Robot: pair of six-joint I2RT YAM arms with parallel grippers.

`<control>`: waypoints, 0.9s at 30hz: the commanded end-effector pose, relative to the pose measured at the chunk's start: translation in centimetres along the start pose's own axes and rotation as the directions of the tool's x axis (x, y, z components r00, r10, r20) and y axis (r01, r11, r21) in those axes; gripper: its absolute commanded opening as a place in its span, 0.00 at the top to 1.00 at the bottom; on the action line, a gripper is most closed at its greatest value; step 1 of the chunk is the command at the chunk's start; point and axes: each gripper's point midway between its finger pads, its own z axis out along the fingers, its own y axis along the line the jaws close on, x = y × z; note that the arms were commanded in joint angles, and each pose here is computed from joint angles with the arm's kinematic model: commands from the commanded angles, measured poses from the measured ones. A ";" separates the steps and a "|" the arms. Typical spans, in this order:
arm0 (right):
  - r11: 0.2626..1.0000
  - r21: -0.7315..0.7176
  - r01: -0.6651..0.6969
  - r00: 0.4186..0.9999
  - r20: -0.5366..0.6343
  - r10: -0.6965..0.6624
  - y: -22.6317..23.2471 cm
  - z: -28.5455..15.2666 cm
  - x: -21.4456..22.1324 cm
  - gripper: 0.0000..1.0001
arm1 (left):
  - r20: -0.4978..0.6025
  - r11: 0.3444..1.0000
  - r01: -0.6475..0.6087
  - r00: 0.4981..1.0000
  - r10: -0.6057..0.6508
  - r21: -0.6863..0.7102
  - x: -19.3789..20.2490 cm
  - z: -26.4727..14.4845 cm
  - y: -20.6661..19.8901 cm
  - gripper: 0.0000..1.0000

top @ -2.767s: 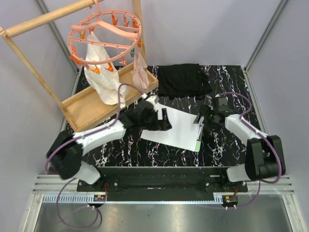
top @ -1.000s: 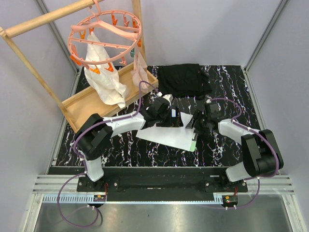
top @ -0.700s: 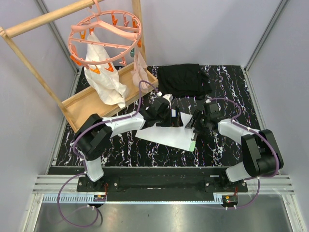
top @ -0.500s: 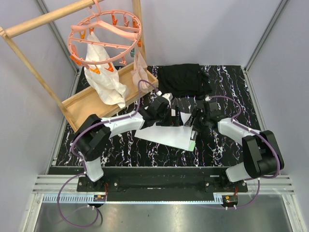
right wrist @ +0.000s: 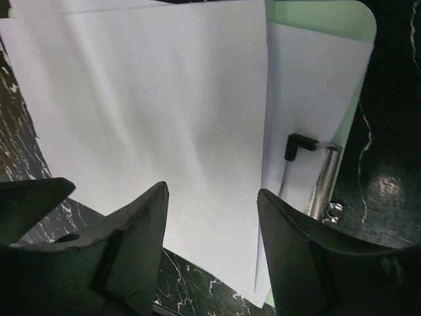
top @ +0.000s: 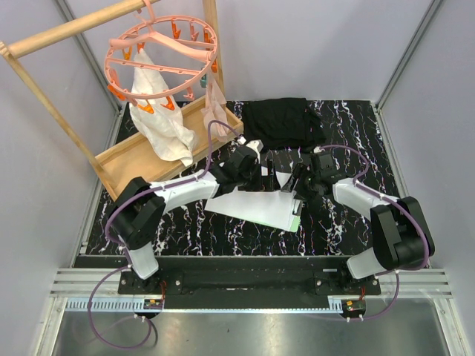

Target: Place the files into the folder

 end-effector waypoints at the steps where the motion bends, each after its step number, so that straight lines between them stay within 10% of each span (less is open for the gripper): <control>1: 0.998 0.065 0.013 0.999 0.038 -0.015 -0.4 -1.2 -0.7 0.34 | 0.037 0.999 -0.013 0.999 0.012 0.041 -1.3 -0.2 -0.9 0.01; 11: 0.996 0.087 0.011 1.000 0.019 -0.013 -1.5 -0.4 0.1 0.62 | -0.007 1.000 0.017 1.000 -0.017 0.016 -0.6 2.2 0.3 0.02; 27: 0.987 0.158 0.011 1.000 0.011 -0.012 -3.6 0.5 0.7 0.60 | -0.047 0.999 0.039 0.998 -0.040 -0.015 1.4 3.4 2.3 0.02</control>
